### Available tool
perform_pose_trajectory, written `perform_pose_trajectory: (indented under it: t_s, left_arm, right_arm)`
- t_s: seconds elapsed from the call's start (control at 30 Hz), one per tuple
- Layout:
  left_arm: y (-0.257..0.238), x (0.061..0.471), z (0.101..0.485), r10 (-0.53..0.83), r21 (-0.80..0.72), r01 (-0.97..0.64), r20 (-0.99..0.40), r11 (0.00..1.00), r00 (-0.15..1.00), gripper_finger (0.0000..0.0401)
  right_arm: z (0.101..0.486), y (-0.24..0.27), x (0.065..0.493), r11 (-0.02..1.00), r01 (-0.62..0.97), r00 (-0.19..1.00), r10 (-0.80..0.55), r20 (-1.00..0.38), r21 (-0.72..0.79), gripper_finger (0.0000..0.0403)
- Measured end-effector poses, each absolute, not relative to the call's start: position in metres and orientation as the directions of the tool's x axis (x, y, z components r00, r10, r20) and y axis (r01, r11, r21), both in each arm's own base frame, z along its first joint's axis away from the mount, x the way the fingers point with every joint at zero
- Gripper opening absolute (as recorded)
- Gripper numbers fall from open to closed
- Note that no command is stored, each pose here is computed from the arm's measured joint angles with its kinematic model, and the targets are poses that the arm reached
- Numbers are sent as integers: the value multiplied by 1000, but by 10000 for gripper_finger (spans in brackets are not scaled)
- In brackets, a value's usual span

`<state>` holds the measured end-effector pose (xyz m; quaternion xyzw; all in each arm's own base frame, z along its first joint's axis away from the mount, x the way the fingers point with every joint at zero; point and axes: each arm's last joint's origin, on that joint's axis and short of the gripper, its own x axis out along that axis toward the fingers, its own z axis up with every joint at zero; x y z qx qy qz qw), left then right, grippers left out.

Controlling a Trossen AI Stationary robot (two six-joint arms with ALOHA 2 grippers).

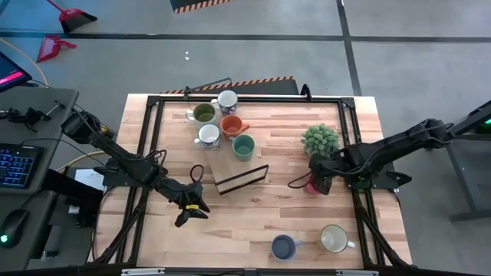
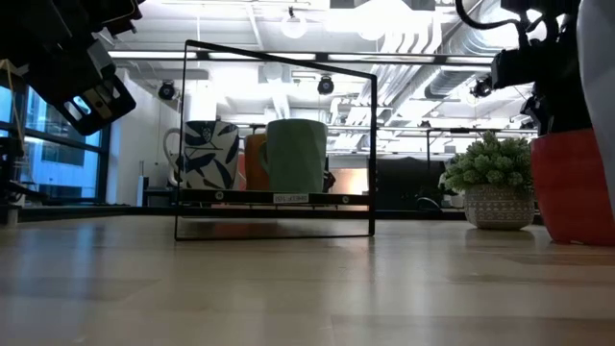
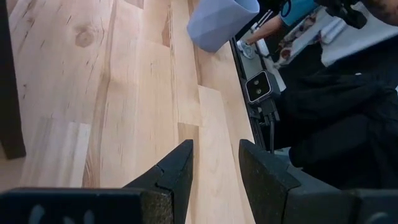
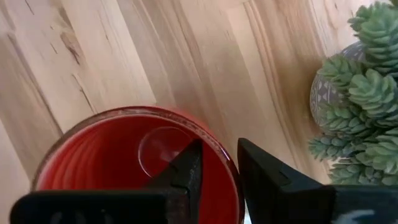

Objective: Place coffee mugs
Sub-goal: Put the red mug on the shelf

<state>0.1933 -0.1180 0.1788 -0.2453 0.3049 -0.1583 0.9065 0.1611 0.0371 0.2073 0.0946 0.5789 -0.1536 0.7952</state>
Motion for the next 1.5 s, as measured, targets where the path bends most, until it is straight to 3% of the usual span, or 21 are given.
perform_pose_trajectory:
  t_s: [0.33, 0.67, 0.93, 1.2, 1.3, 1.5]
  left_arm:
    - [-118, 193, 179, -436, -541, 137, -475, 830, 764, 117]
    - [-118, 193, 179, -436, -541, 138, -475, 830, 764, 117]
    - [-118, 193, 179, -436, -541, 138, -475, 830, 764, 117]
    - [-118, 193, 179, -436, -540, 138, -475, 830, 764, 117]
    - [-118, 193, 179, -436, -541, 138, -475, 830, 764, 117]
    - [-118, 193, 178, -434, -538, 134, -483, 832, 760, 117]
  right_arm:
    - [192, 40, 171, 956, 277, 191, -157, -969, -100, 78]
    - [178, 43, 184, 955, 272, 173, -166, -971, -115, 78]
    - [177, 44, 187, 959, 265, 164, -152, -975, -105, 12]
    - [177, 42, 189, 955, 291, 178, -114, -977, -58, 5]
    - [185, 40, 195, 952, 306, 214, -93, -972, -24, 3]
    - [236, 33, 210, 944, 327, 339, -69, -938, 49, 2]
